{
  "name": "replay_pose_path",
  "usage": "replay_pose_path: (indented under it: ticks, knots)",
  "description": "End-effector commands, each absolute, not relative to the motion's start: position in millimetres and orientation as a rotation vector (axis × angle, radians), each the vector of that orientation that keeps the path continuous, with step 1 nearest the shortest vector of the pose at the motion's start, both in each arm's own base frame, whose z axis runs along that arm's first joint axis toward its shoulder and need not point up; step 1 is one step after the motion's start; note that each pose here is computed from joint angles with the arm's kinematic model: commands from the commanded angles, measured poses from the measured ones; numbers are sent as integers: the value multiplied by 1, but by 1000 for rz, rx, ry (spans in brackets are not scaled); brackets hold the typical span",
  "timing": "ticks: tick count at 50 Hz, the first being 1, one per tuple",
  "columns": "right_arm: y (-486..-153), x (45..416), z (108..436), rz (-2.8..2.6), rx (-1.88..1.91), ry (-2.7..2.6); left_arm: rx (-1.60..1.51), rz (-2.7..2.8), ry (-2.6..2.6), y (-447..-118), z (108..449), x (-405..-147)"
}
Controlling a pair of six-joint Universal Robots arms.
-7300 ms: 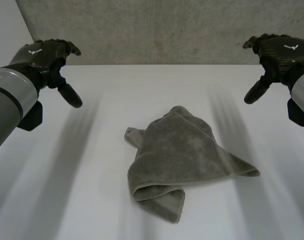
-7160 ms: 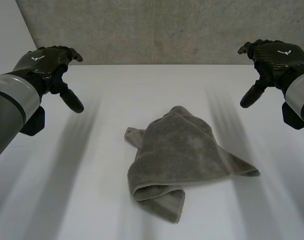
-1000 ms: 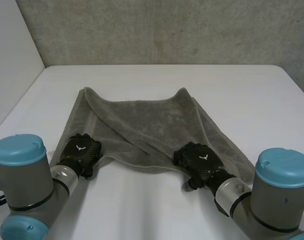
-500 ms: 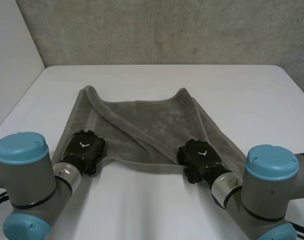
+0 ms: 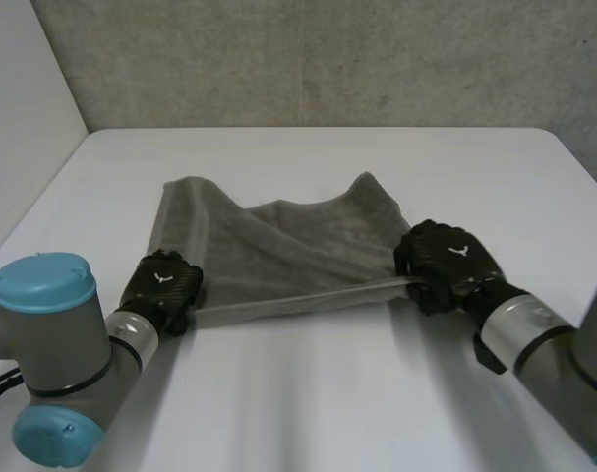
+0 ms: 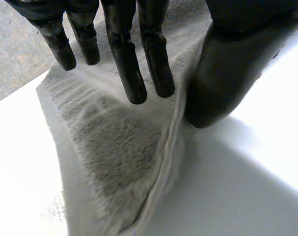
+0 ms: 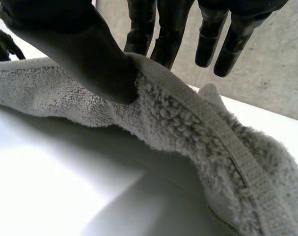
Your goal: Fold the towel.
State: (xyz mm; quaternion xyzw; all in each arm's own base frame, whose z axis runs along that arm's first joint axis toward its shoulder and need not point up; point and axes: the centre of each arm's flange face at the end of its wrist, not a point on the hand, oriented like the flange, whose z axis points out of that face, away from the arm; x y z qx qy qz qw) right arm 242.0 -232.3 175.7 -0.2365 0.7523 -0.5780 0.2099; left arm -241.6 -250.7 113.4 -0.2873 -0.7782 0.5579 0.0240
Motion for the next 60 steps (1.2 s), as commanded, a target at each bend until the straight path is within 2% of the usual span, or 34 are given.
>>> replay_pose_path:
  ticks: [1, 10, 20, 28, 32, 39, 60]
  knots:
    - [-234, 227, 189, -1648, -632, 2082, -900, 1723, -2387, -249, 117, -243]
    - [-222, 226, 189, -1580, -776, 2108, -893, 1738, -2382, -240, 137, -237]
    - [-212, 212, 178, -1520, -999, 2218, -859, 1801, -2359, -222, 192, -223]
    - [-218, 205, 179, -1532, -1031, 2246, -838, 1790, -2332, -226, 215, -210]
    - [-220, 204, 176, -1527, -1043, 2254, -833, 1764, -2320, -231, 215, -207]
    - [-231, 207, 146, -1491, -1040, 2275, -805, 1712, -2351, -236, 211, -199]
    - [-227, 202, 139, -1472, -1006, 2317, -666, 1718, -2396, -258, 211, -184]
